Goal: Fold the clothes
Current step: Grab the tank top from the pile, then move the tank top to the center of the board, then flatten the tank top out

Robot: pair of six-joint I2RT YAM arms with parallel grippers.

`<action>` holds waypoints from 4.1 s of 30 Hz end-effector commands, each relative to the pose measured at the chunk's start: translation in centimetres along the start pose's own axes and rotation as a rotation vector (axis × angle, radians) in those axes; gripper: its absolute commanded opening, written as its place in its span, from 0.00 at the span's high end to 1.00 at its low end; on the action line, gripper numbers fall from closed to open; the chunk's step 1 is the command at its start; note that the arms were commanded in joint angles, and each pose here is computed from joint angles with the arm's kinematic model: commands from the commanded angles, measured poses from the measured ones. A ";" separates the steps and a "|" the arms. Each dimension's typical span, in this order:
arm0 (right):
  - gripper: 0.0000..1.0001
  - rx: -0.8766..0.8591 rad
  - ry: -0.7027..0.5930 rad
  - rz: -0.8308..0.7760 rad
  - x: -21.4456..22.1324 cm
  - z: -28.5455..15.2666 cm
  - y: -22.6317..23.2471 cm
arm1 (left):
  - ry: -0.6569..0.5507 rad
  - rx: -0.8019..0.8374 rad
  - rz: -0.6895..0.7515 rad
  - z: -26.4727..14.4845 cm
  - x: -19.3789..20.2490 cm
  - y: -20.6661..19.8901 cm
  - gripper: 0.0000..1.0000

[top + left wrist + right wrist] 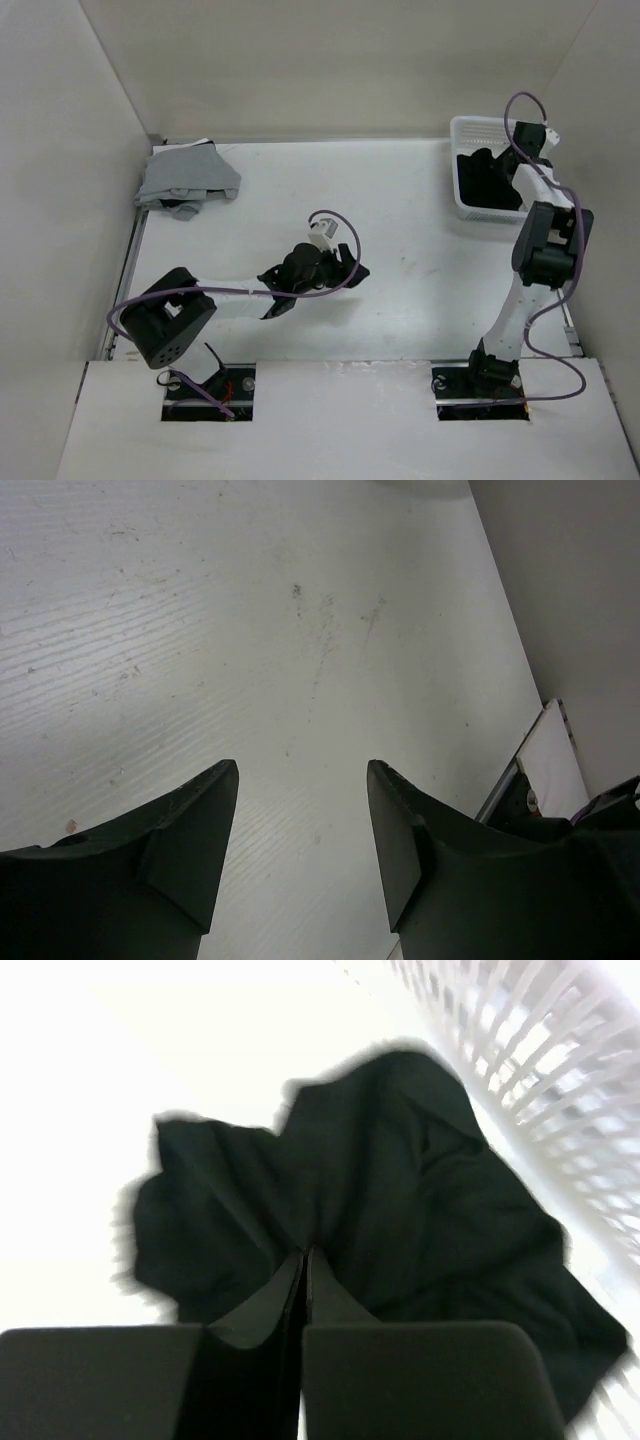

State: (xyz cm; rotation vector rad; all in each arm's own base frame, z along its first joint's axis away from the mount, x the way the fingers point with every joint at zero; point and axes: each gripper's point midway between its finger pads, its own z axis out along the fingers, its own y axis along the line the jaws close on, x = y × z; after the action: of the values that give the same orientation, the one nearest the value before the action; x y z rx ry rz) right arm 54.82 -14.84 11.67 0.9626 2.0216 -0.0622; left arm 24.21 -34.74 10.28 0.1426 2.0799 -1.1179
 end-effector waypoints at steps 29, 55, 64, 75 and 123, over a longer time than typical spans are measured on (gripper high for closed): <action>0.99 -1.531 -0.549 -0.008 -2.2 -68.4 16.2 | -0.683 -0.267 -0.090 -16.2 -17.3 3.4 0.36; 0.98 -1.795 -0.151 -0.189 6.0 -70.0 27.0 | -0.682 -0.303 -0.192 -17.5 -17.3 6.9 0.37; 0.94 -1.539 0.247 -0.551 32.8 -64.7 21.4 | -0.638 -0.504 -0.328 -18.8 -13.9 15.3 0.35; 0.54 -1.190 0.366 -0.626 37.2 -48.2 17.4 | -0.505 -0.654 -0.467 -16.7 -8.5 21.8 0.39; 1.00 -1.349 -0.136 -0.223 7.9 -65.3 8.9 | -1.121 -0.161 -0.006 -38.0 -28.4 -8.1 0.99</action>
State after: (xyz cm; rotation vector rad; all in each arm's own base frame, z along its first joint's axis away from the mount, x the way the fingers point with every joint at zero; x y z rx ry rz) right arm 11.99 22.38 48.27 -0.1809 1.5110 1.0635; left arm 18.55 -5.23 47.01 -0.4691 1.1154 -0.8458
